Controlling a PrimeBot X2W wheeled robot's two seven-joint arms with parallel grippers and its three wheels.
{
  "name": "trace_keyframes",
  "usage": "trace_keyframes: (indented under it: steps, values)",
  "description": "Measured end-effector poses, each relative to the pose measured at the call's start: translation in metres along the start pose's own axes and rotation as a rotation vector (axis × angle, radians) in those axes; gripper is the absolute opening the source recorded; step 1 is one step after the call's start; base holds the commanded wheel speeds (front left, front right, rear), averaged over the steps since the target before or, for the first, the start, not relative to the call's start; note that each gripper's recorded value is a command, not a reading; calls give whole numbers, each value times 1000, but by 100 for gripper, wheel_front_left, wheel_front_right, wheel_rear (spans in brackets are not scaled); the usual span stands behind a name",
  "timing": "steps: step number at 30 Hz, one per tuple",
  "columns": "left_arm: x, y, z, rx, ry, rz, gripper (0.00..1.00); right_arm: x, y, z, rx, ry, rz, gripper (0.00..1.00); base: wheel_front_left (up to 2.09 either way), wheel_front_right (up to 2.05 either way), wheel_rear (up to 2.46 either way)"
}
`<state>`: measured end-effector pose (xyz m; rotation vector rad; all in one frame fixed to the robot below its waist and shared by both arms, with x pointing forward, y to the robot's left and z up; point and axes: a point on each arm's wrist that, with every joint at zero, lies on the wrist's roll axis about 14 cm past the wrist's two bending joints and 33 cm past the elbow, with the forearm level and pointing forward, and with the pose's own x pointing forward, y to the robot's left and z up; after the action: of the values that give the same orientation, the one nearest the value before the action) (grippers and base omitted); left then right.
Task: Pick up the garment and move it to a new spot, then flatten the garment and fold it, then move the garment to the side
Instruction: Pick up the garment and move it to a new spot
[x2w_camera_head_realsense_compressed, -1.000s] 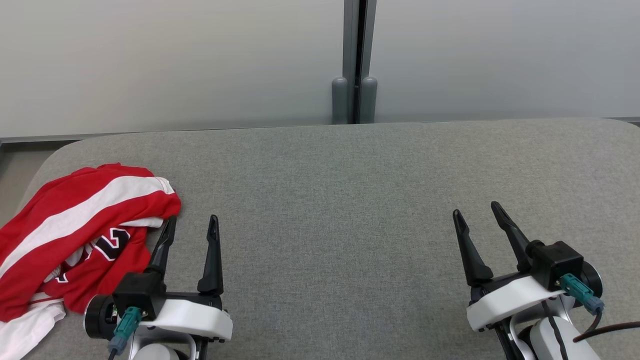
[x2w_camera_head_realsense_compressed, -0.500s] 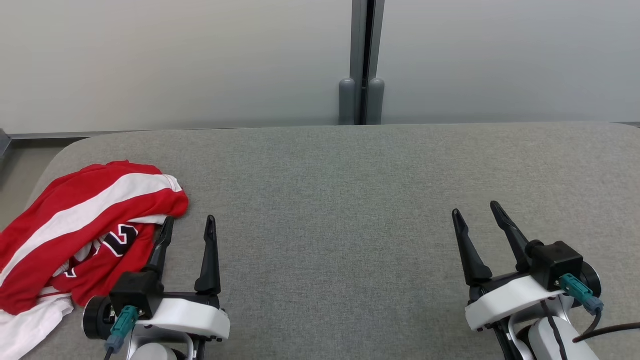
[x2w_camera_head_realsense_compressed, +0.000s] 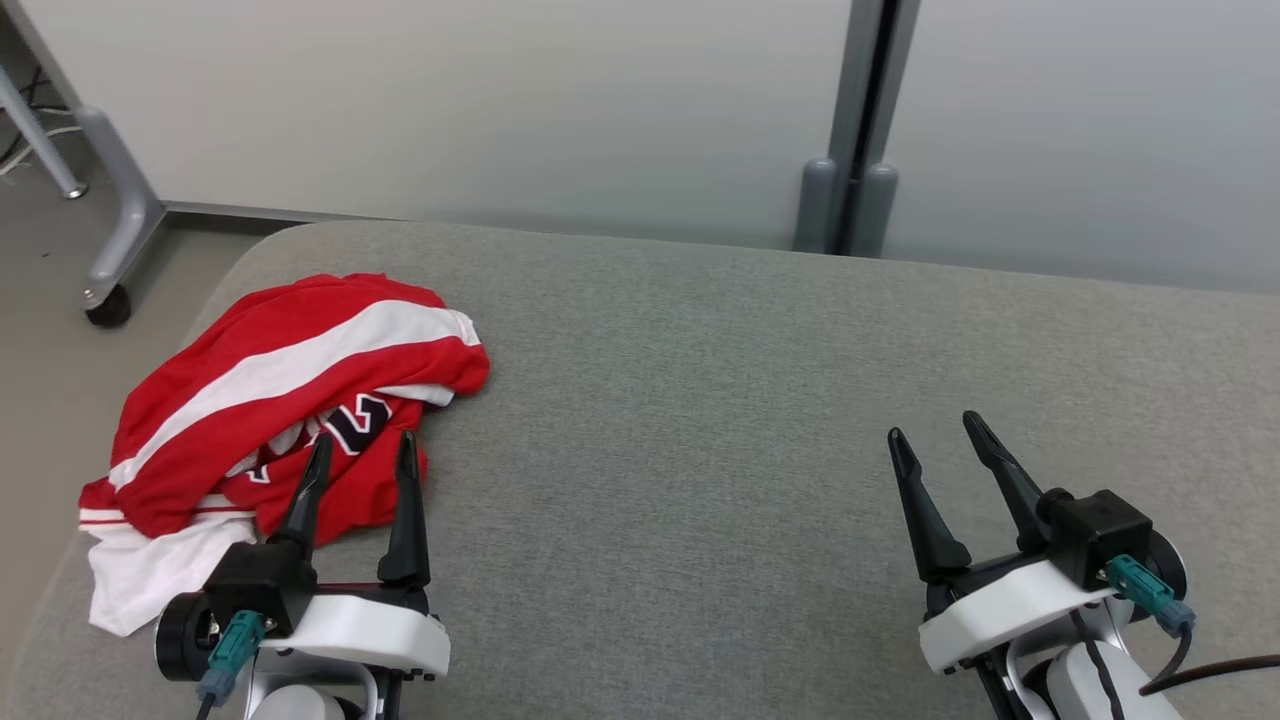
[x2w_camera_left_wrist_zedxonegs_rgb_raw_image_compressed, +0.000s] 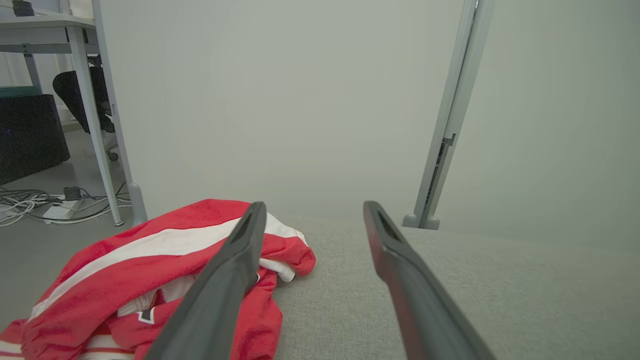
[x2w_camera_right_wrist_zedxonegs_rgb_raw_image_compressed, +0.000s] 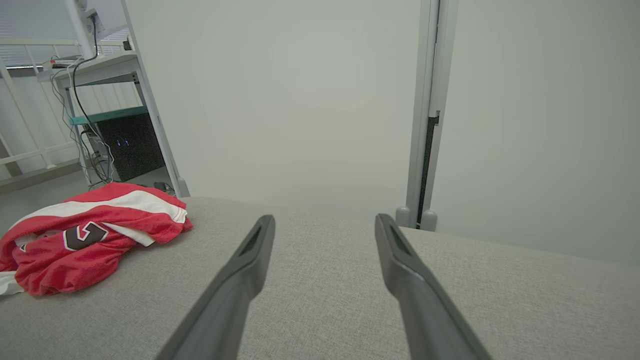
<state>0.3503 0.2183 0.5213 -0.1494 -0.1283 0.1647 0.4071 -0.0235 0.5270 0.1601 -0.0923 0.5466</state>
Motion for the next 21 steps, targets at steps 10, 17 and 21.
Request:
trace_keyframes:
  steps: [10, 17, 21]
  values:
    - [-34, 58, 7, 23, -10, 173, 100, 24, 58, -11, 38, 25, 171, 100, 0, 0, 0]
    - [-61, 89, 10, 30, -14, 269, 100, 34, 96, -16, 58, 39, 278, 100, 0, 0, 0]
    - [-69, 100, 12, 27, -18, 305, 100, 36, 107, -18, 64, 45, 310, 100, 0, 0, 0]
